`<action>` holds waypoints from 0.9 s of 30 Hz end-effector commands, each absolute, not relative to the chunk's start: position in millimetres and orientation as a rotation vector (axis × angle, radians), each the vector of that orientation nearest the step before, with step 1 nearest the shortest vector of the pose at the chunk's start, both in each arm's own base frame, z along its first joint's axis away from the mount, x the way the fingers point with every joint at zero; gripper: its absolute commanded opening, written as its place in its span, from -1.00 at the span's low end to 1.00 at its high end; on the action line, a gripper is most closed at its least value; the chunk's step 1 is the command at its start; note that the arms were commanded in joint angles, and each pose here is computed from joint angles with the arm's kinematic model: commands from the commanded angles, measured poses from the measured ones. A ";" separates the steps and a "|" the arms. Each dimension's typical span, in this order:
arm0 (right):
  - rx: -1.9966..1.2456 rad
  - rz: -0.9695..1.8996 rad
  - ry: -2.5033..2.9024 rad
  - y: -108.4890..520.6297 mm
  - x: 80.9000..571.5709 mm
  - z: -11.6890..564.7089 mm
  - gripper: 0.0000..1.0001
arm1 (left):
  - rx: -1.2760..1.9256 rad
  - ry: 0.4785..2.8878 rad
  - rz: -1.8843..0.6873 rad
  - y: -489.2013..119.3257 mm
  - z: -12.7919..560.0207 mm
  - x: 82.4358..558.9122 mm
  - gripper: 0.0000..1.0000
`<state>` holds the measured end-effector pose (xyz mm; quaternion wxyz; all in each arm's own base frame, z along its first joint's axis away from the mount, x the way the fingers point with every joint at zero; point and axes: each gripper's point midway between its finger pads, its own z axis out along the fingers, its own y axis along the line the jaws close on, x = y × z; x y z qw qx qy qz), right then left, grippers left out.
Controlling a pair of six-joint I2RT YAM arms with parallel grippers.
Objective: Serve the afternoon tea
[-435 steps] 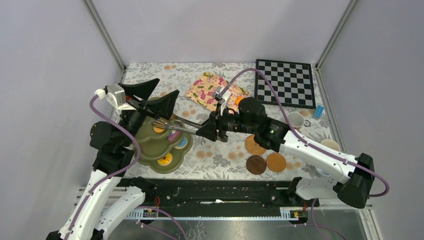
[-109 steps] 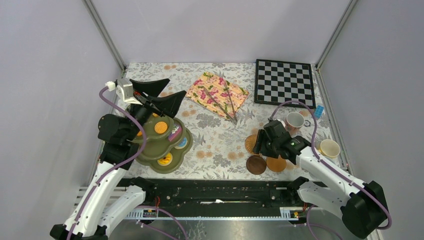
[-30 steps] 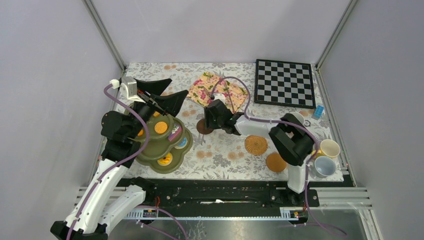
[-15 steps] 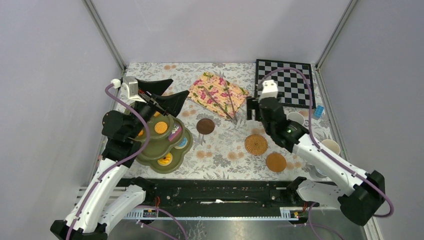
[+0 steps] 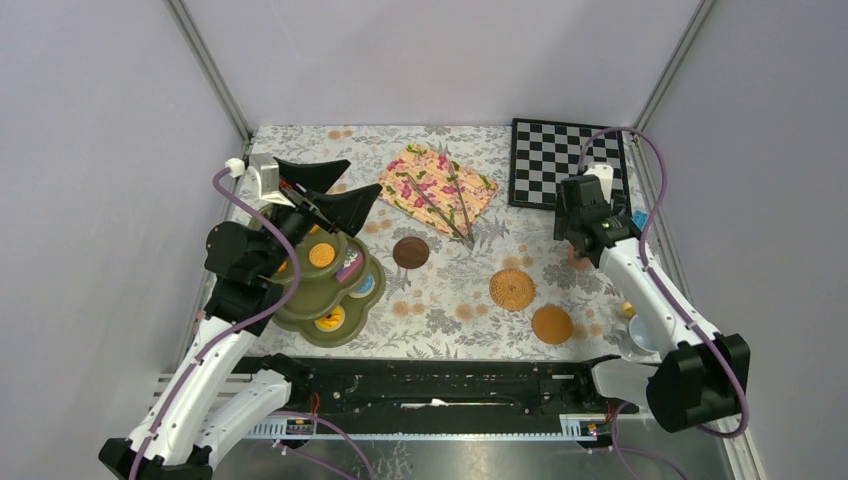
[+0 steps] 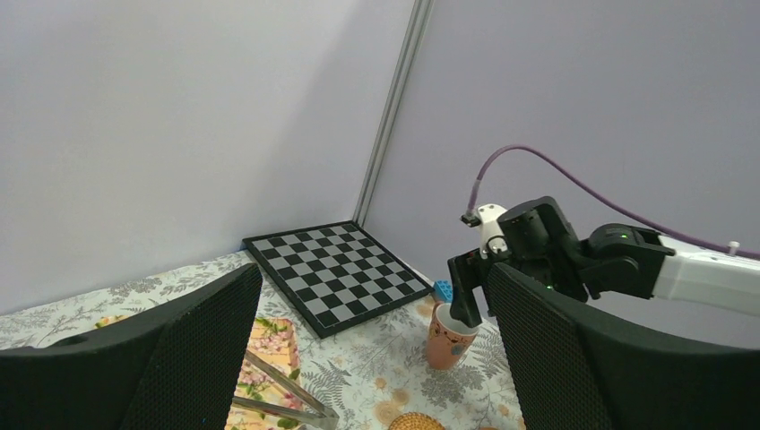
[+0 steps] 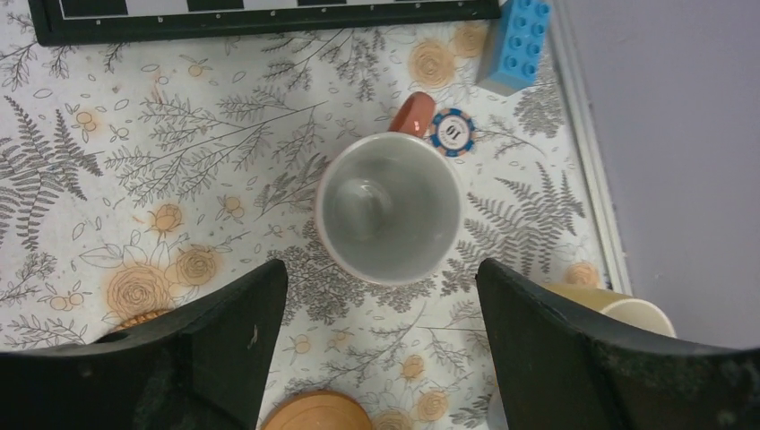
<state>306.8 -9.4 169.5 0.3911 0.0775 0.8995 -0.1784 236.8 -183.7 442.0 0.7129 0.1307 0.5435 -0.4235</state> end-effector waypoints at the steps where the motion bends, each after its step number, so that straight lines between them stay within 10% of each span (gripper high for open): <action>1: 0.241 -0.311 2.319 6.6 324.4 160.4 0.63 | 0.309 1.158 -0.943 -184.4 454.5 230.7 0.98; 5: 0.283 -0.274 2.352 8.1 336.1 146.0 0.18 | 0.305 1.169 -0.935 -184.4 452.0 233.9 0.98; 12: 0.327 -0.296 2.395 4.4 338.7 115.0 0.10 | 0.313 1.160 -0.941 -184.9 454.1 231.0 0.98; 27: 0.329 -0.398 2.436 -5.7 337.6 88.2 -0.75 | 0.304 1.185 -0.929 -185.8 448.4 238.3 0.98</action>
